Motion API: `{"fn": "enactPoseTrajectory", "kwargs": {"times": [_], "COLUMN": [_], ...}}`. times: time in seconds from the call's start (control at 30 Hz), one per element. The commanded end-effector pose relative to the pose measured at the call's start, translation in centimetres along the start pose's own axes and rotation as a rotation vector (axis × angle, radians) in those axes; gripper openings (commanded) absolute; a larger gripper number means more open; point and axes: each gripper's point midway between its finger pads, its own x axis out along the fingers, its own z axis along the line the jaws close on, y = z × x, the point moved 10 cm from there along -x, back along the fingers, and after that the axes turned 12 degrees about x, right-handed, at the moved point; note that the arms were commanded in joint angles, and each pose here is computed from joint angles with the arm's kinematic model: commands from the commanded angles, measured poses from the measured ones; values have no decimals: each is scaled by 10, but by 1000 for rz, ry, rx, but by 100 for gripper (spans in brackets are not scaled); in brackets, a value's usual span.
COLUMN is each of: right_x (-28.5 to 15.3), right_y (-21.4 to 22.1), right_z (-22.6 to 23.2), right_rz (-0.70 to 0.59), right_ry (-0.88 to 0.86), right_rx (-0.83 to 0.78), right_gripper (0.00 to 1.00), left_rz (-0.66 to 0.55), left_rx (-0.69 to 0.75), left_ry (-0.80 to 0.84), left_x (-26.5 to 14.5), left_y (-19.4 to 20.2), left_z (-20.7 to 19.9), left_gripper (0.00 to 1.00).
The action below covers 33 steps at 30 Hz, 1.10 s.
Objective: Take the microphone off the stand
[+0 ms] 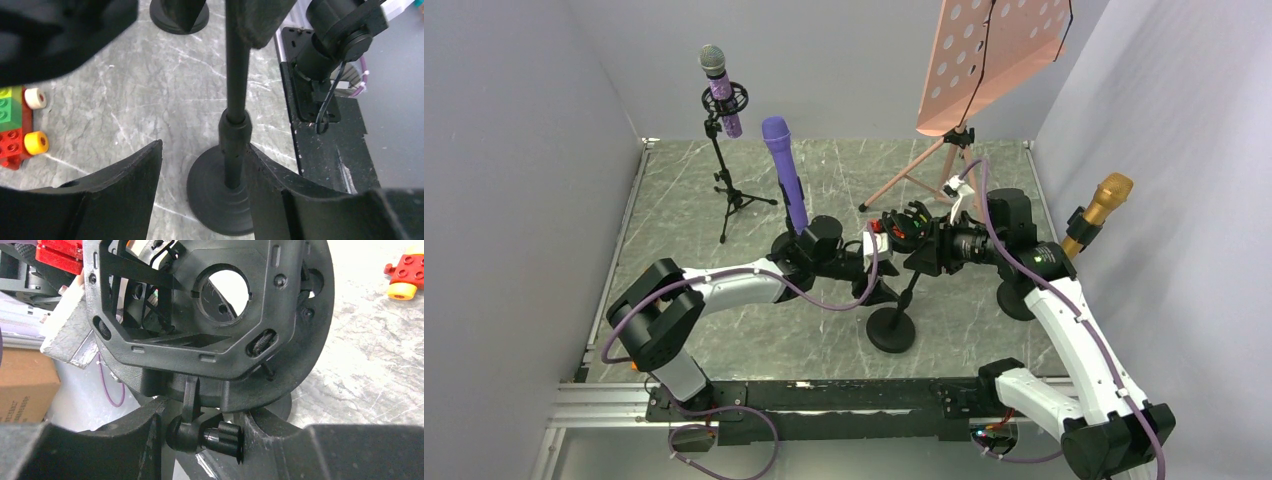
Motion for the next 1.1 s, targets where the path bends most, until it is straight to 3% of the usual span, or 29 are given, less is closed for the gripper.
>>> {"fn": "enactPoseTrajectory", "kwargs": {"times": [0.0,0.33,0.63,0.83,0.9,1.07], "right_x": [-6,-2,-1,-2,-2,-1], "right_y": [-7,-19,-17,-20,-20,-17], "right_z": [13,-10,-17,-19,-20,-22], "right_rz": [-51,-99,-105,-109,-106,-96], "right_ry": [-85,-50,-45,-41,-39,-40], "right_rx": [-27,135,165,172,173,182], "right_gripper": [0,0,0,0,0,0], "left_rz": [-97,-117,-85,-86,-91,-96], "left_rx": [28,-94,-151,-140,-140,-121], "left_ry": [77,82,46,58,62,42], "left_x": [8,21,29,40,42,37], "left_y": [-17,-13,3,6,5,-7], "left_z": [-7,-22,-22,-21,-21,-19], "left_gripper": [64,52,40,42,35,2]}}
